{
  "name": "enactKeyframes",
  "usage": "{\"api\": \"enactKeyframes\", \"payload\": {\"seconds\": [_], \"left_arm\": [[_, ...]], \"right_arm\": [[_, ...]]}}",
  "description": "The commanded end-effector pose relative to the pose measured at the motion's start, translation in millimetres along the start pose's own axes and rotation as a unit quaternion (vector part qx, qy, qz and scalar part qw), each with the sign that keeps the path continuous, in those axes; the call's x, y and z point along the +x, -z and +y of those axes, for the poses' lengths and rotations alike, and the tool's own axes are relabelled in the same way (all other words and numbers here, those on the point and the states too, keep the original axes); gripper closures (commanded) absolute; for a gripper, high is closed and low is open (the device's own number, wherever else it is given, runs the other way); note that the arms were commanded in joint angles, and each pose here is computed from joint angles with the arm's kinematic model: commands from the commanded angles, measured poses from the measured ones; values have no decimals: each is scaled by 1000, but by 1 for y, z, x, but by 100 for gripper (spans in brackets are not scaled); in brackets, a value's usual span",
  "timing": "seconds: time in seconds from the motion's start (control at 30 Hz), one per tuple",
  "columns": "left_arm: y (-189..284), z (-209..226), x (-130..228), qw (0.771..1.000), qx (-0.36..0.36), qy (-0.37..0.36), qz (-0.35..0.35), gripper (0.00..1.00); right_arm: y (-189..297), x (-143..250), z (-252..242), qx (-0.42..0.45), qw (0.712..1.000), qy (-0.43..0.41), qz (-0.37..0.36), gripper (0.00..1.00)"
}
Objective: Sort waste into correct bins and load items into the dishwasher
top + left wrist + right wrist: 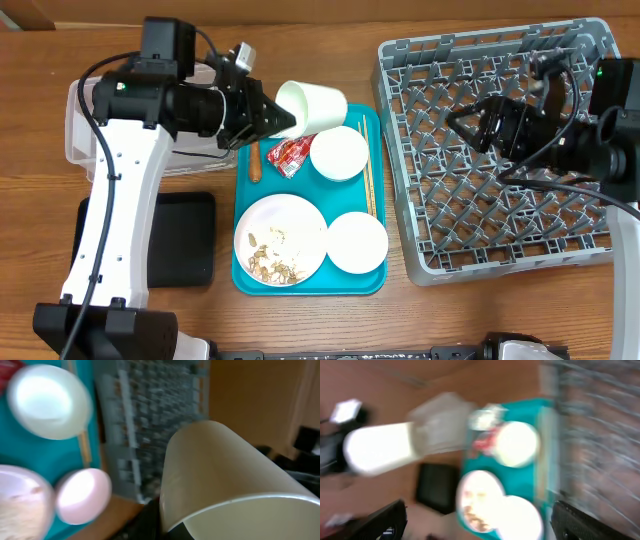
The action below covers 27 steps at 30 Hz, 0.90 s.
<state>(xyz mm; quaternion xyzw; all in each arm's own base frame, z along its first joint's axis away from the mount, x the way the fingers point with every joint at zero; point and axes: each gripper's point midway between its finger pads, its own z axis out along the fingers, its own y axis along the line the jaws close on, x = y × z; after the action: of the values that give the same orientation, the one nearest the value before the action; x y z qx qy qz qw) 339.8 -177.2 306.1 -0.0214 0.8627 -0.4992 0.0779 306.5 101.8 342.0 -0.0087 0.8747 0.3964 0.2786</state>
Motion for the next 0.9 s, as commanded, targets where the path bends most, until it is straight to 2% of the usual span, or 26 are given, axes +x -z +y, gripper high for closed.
{"api": "enactKeyframes", "payload": {"seconds": [0.0, 0.07, 0.2, 0.33, 0.57, 0.7, 0.8, 0.87], "left_arm": [[9, -64, 26, 980, 178, -47, 70, 96], [10, -75, 33, 973, 207, -56, 85, 96], [8, -82, 40, 969, 219, -58, 99, 96], [11, -96, 50, 956, 258, -67, 121, 96], [1, -102, 61, 953, 260, -73, 141, 95], [-8, -101, 66, 955, 243, -79, 147, 96], [-10, -101, 66, 956, 240, -82, 147, 96], [-10, -101, 65, 955, 242, -91, 144, 96]], "right_arm": [[8, 8, 73, -160, 983, 86, 16, 6], [3, 12, 89, -184, 976, 113, 24, 6], [-8, 25, 119, -221, 960, 167, 41, 5], [-15, 28, 131, -225, 954, 193, 39, 5], [-14, 24, 141, -240, 946, 218, 27, 5], [-8, 31, 155, -281, 931, 229, 38, 2], [-10, 37, 159, -287, 928, 232, 47, 10], [-11, 41, 161, -290, 927, 231, 53, 12]]}}
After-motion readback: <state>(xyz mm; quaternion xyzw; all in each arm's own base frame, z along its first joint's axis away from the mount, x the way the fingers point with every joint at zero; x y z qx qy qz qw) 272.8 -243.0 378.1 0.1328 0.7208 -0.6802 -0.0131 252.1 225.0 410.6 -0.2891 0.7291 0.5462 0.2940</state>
